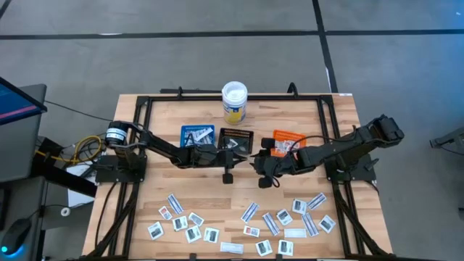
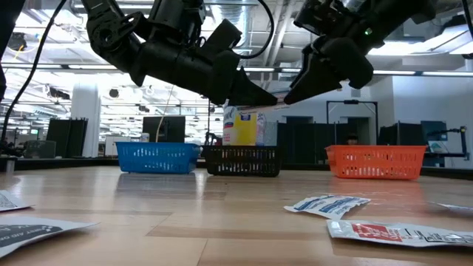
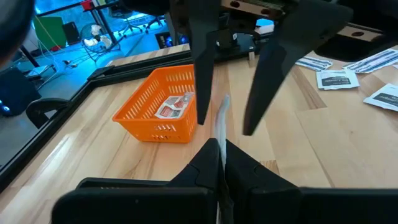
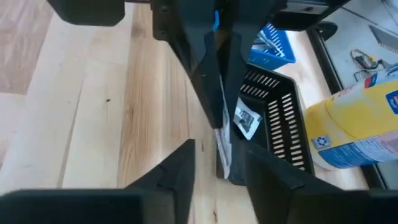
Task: Pick & Place First Aid Supplies
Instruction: Put the blue bandage into the blue bin
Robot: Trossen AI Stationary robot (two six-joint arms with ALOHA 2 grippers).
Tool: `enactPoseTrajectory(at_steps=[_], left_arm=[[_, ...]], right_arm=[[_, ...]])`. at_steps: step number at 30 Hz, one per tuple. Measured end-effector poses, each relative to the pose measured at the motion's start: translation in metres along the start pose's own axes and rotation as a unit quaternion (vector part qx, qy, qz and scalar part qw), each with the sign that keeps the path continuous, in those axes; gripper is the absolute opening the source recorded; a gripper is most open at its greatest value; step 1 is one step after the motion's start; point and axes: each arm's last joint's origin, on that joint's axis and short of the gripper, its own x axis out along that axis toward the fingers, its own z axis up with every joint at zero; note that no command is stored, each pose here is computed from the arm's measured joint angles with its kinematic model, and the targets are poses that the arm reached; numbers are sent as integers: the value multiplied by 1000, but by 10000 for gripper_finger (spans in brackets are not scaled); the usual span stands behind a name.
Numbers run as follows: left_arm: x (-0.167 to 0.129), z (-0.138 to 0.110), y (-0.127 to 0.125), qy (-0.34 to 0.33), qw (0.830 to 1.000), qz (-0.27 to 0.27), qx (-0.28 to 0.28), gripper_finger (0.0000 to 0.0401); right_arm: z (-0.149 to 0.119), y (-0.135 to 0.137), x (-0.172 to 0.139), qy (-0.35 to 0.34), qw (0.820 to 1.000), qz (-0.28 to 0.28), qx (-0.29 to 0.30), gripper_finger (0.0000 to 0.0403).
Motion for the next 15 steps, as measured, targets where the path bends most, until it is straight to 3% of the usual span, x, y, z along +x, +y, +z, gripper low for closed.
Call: enactPoseTrajectory(at_steps=[7, 15], left_arm=[[0, 0, 0, 0, 1000, -1, 0, 9], [0, -1, 0, 3, 1000, -1, 0, 10]], right_arm=[[6, 1, -1, -28, 999, -3, -27, 9], [6, 6, -17, -21, 997, -38, -60, 2]])
